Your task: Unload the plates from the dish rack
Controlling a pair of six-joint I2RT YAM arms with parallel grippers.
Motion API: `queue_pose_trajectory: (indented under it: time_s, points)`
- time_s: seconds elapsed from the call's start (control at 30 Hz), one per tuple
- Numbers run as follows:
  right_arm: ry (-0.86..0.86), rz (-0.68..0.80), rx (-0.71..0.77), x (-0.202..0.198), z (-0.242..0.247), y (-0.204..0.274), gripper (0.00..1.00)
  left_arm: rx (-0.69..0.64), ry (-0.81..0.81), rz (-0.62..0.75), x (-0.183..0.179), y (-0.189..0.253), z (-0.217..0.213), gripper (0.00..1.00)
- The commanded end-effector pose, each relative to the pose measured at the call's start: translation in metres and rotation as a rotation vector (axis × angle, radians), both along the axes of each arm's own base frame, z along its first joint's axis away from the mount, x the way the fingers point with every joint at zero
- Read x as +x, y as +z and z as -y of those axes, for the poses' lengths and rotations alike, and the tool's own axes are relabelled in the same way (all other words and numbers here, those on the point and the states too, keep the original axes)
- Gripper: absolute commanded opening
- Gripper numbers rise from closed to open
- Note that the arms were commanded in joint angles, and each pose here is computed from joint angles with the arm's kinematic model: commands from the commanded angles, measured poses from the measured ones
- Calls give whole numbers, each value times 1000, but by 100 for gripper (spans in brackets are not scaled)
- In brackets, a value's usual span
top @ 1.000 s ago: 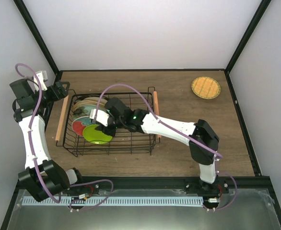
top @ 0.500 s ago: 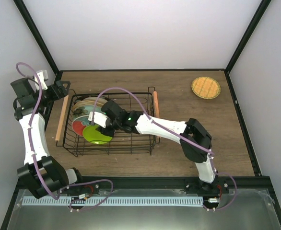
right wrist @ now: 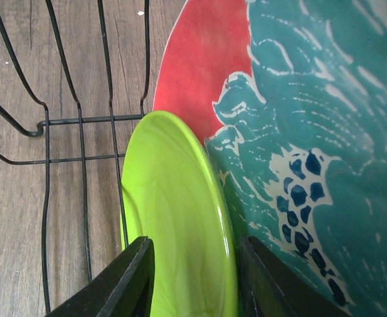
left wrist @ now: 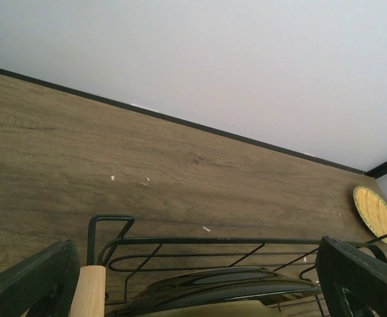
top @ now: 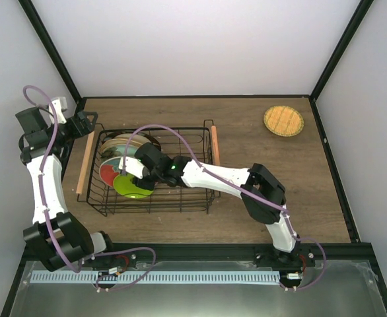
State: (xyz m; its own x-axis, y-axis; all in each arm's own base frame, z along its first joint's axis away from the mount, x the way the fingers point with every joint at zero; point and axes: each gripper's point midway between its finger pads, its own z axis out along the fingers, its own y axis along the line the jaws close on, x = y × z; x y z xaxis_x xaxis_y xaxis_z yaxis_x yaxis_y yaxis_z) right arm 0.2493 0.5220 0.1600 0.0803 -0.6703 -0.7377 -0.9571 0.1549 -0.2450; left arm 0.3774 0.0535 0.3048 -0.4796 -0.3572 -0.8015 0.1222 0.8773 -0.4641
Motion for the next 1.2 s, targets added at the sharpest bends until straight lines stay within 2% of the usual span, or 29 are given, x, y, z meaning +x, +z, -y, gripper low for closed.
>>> queue_pose_trajectory:
  time_s: [0.0, 0.23, 0.43, 0.73, 1.17]
  points:
    - [-33, 64, -6, 15, -5, 3, 37, 2, -32, 14, 5, 1, 3, 100]
    - [-58, 77, -37, 17, -3, -8, 36, -4, -39, 10, 7, 0, 3, 100]
    - [-66, 94, -47, 17, -1, -8, 17, -3, -40, 9, 6, -2, 4, 100]
    - [-68, 146, -8, 15, 2, 18, 2, -6, -34, 8, 5, -2, 3, 100]
    - [-69, 239, 65, 13, 12, 79, 1, -17, -21, 8, 6, -3, 2, 100]
